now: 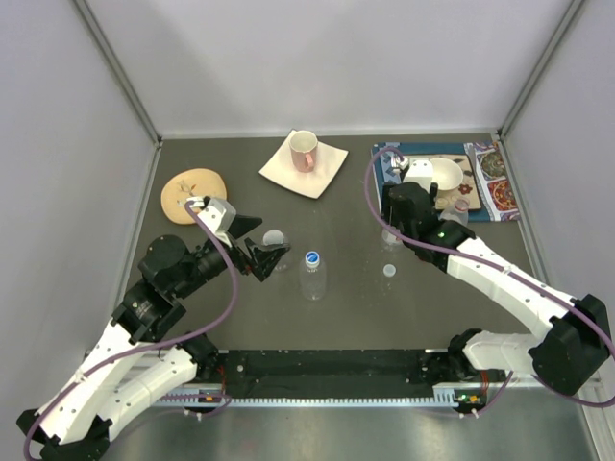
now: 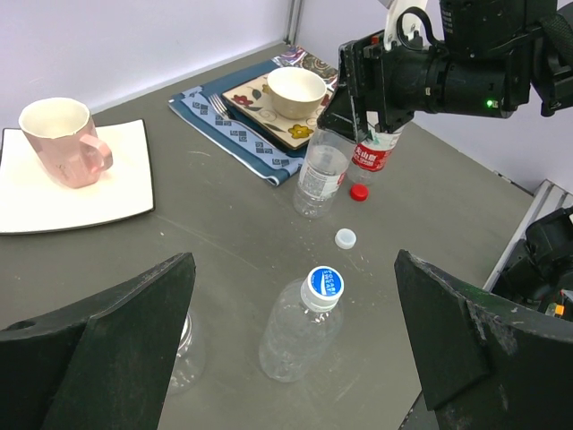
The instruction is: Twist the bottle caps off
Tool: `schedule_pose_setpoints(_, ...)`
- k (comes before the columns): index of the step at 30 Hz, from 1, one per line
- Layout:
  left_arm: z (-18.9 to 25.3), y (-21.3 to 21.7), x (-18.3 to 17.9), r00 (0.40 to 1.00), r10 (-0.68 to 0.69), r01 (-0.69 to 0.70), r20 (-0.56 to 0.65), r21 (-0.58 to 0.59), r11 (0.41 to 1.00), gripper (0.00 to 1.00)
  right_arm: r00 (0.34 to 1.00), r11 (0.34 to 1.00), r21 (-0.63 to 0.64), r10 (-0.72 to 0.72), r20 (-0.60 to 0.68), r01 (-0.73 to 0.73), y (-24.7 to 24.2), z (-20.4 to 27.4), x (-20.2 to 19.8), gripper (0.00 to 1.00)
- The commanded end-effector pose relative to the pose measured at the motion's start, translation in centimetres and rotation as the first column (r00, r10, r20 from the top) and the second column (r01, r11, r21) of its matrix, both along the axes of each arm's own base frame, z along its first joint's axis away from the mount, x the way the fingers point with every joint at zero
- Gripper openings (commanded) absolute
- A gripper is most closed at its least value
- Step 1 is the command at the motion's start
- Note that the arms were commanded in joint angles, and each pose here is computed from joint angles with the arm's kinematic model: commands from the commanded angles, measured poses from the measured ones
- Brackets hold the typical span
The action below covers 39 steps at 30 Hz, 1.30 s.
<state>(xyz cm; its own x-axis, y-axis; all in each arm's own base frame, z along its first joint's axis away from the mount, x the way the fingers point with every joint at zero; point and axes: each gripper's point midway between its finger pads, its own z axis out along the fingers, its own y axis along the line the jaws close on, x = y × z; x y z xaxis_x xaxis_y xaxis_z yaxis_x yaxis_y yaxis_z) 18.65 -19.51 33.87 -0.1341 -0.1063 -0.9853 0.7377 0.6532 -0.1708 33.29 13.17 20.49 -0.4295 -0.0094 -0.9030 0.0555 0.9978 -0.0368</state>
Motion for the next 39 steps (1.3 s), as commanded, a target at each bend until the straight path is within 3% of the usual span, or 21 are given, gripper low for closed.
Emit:
schedule_pose_setpoints(1,0.9,-0.5,0.1,1.000,-0.013,0.013,0.026,-0.034,0.999,0.99,0.998,0.999,0.042,-0.004,0.070,0.001,0.2,3.2,0.5,0.65)
schedule_pose_setpoints(9,1.0,-0.5,0.1,1.000,-0.016,0.017,0.026,-0.035,0.999,0.99,0.998,0.999,0.044,0.000,0.066,-0.002,0.2,3.1,0.4,0.61)
schedule_pose_setpoints(14,1.0,-0.5,0.1,1.000,-0.016,0.017,0.026,-0.035,0.999,0.99,0.997,0.998,0.056,-0.007,0.075,0.002,-0.1,3.8,0.2,0.72)
schedule_pose_setpoints(19,0.9,-0.5,0.2,1.000,-0.011,0.012,0.025,-0.031,0.999,0.99,0.993,0.996,0.083,0.004,0.119,-0.014,-0.2,7.5,-0.3,0.84)
schedule_pose_setpoints(25,0.9,-0.4,0.5,1.000,0.004,-0.003,0.022,-0.031,1.000,0.99,0.973,0.992,0.113,0.034,0.228,-0.061,-0.4,14.9,-2.0,0.88)
schedule_pose_setpoints(28,1.3,0.8,1.4,0.995,0.096,-0.094,0.022,-0.054,0.994,0.99,0.945,0.972,0.154,0.123,0.304,-0.176,1.3,19.0,-3.7,0.88)
schedule_pose_setpoints(30,1.6,3.0,3.0,0.968,0.252,-0.250,0.010,-0.075,0.965,0.99,0.918,0.943,0.168,0.219,0.330,-0.286,3.4,20.6,-4.8,0.87)
schedule_pose_setpoints(31,1.3,3.9,3.6,0.952,0.307,-0.307,-0.004,-0.071,0.949,0.99,0.880,0.890,0.184,0.346,0.326,-0.418,5.9,20.7,-5.8,0.87)
schedule_pose_setpoints(33,0.5,6.3,5.0,0.886,0.462,-0.463,-0.048,-0.033,0.886,0.99,0.823,0.805,0.222,0.479,0.304,-0.551,9.1,20.1,-7.1,0.86)
schedule_pose_setpoints(34,0.0,6.9,5.3,0.864,0.499,-0.500,-0.064,-0.011,0.866,0.99,0.759,0.720,0.248,0.585,0.288,-0.649,11.7,19.5,-8.9,0.87)
schedule_pose_setpoints(37,-1.7,8.8,5.9,0.790,0.602,-0.597,-0.118,0.078,0.798,0.99,0.649,0.598,0.260,0.734,0.202,-0.758,16.4,16.2,-12.1,0.88)
schedule_pose_setpoints(39,-2.7,9.1,5.9,0.773,0.619,-0.609,-0.137,0.111,0.785,0.99,0.645,0.612,0.214,0.746,0.163,-0.762,17.7,14.5,-12.8,0.92)
